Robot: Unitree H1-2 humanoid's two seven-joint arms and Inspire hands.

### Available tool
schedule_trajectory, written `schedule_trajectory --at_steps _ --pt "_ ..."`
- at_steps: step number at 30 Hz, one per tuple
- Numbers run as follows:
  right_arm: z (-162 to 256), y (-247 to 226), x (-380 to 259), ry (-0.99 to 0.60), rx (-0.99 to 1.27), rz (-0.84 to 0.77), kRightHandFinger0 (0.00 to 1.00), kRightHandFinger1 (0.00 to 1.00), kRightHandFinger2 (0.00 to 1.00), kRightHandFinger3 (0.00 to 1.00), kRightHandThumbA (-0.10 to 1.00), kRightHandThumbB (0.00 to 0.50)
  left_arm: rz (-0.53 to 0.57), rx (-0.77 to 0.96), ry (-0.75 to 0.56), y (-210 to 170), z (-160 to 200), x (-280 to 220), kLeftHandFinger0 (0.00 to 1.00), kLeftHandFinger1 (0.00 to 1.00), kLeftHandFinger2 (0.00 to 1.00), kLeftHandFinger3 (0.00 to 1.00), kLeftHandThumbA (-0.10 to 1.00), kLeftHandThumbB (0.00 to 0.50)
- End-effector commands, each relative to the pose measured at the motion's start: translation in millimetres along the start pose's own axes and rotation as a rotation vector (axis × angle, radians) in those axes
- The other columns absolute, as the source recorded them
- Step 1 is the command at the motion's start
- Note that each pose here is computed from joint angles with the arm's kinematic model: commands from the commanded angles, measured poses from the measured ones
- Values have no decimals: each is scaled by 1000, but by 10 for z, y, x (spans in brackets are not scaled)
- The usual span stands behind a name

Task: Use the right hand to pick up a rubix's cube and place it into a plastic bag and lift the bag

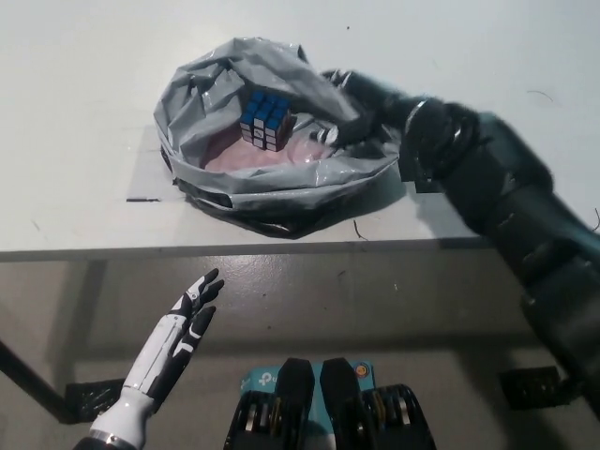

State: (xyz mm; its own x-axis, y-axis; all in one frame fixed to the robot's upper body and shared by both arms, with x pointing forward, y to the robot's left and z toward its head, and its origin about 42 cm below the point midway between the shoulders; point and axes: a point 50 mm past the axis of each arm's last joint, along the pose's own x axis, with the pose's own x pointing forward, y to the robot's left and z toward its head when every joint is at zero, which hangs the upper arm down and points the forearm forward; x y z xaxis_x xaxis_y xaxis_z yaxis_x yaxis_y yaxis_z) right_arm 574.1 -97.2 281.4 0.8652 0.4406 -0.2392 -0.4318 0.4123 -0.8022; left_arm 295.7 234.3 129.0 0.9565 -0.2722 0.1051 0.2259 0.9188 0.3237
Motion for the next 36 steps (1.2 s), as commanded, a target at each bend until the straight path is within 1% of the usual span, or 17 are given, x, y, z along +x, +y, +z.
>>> schedule_trajectory --at_steps 1,6,7,8,9,10,11,12,13,14,15,17,22,27,31,33,36 --pt "129 -21 44 29 -180 -25 1000 1000 1000 1000 685 500 -2 7 -52 38 77 6 973 1000 1000 1000 1000 97" --pt "76 -2 53 104 -271 -89 1000 1000 1000 1000 541 483 -2 11 -51 52 92 22 974 1000 1000 1000 1000 108" --pt "72 -12 52 107 -267 -100 1000 1000 1000 1000 507 431 -2 9 -50 51 91 24 975 1000 1000 1000 1000 109" --pt "70 -22 51 110 -263 -110 1000 1000 1000 1000 498 434 -2 7 -50 51 90 25 975 1000 1000 1000 1000 110" --pt "68 -35 49 109 -252 -135 1000 1000 1000 1000 403 377 -3 6 -49 50 88 24 975 1000 1000 1000 1000 109" --pt "65 -61 40 96 -236 -214 479 584 730 855 210 280 -4 9 -51 47 87 23 973 1000 1000 1000 1000 108" --pt "65 -76 31 77 -224 -265 197 305 464 622 15 233 -5 9 -52 46 87 21 971 1000 1000 1000 1000 103" --pt "69 -101 15 41 -188 -332 39 114 308 455 -77 180 -5 8 -53 45 88 20 969 1000 1000 1000 1000 100" --pt "81 -125 8 22 -161 -365 8 89 346 465 -95 154 -5 10 -53 49 89 23 968 1000 1000 1000 1000 98" --pt "124 -185 -5 -6 -127 -415 2 125 461 530 -99 133 -5 15 -53 53 89 28 967 1000 1000 1000 1000 98" --pt "161 -228 -13 -27 -104 -440 0 257 647 701 -100 124 -5 16 -50 52 86 26 965 1000 1000 1000 1000 100" --pt "245 -342 -30 -68 -40 -467 0 335 749 837 -100 136 -7 12 -47 44 86 29 963 1000 1000 1000 998 114" --pt "437 -533 -70 -123 65 -499 0 321 696 772 -100 173 -7 26 -39 47 102 35 990 1000 1000 1000 1000 140" --pt "701 -731 -158 -189 163 -510 40 407 747 845 -51 185 -9 32 -31 52 115 43 994 1000 1000 1000 990 150" --pt "916 -870 -253 -239 246 -498 18 396 693 706 -36 194 -9 27 -36 52 111 50 991 1000 1000 1000 980 158" --pt "1016 -936 -314 -288 295 -496 0 398 696 655 -88 193 -9 16 -28 40 103 38 994 1000 1000 1000 968 165" --pt "1157 -1105 -409 -326 311 -500 0 390 679 590 -3 189 -9 13 -30 34 110 26 983 1000 1000 1000 932 149"
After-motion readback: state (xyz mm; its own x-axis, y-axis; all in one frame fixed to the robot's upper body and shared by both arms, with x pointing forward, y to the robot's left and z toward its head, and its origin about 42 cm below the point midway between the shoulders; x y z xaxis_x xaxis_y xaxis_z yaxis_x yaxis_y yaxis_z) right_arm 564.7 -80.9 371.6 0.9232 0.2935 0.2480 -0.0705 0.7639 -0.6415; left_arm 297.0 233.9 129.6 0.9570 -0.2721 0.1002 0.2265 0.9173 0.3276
